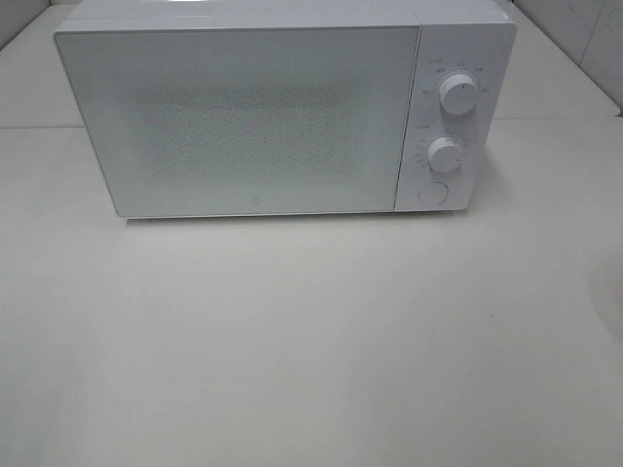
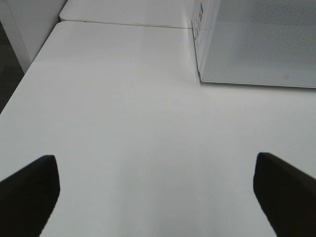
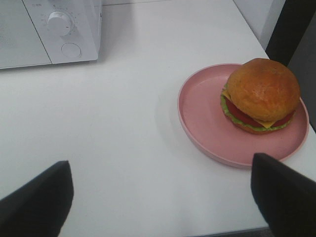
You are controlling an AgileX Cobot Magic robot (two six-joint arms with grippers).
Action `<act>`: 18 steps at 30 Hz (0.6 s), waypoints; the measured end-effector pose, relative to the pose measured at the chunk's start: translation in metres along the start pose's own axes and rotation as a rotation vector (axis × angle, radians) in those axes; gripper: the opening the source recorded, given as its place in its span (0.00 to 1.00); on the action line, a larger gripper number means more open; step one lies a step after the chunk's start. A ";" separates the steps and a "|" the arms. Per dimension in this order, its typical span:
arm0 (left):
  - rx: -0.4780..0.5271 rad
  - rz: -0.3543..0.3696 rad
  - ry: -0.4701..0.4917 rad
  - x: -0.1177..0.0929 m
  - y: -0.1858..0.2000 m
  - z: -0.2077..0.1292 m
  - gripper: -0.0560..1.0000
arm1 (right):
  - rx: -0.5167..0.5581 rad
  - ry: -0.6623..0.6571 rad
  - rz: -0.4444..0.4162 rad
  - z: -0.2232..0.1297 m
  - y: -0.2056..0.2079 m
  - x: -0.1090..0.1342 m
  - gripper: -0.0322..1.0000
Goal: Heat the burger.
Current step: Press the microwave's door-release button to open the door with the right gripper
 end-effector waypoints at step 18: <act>0.000 0.000 0.000 0.000 0.000 0.000 0.99 | 0.000 0.000 0.000 0.000 0.000 0.000 0.94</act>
Point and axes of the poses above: a point on each arm's last joint axis where the gripper is mounted, y pointing back along that axis away from the gripper, x along the wrist's bending axis when the last joint is at zero, z = x × y, the point moved 10 cm from there along -y, pointing out along that axis toward the gripper, and after that the axes turned 15 degrees about -y, right-handed, at the moved point
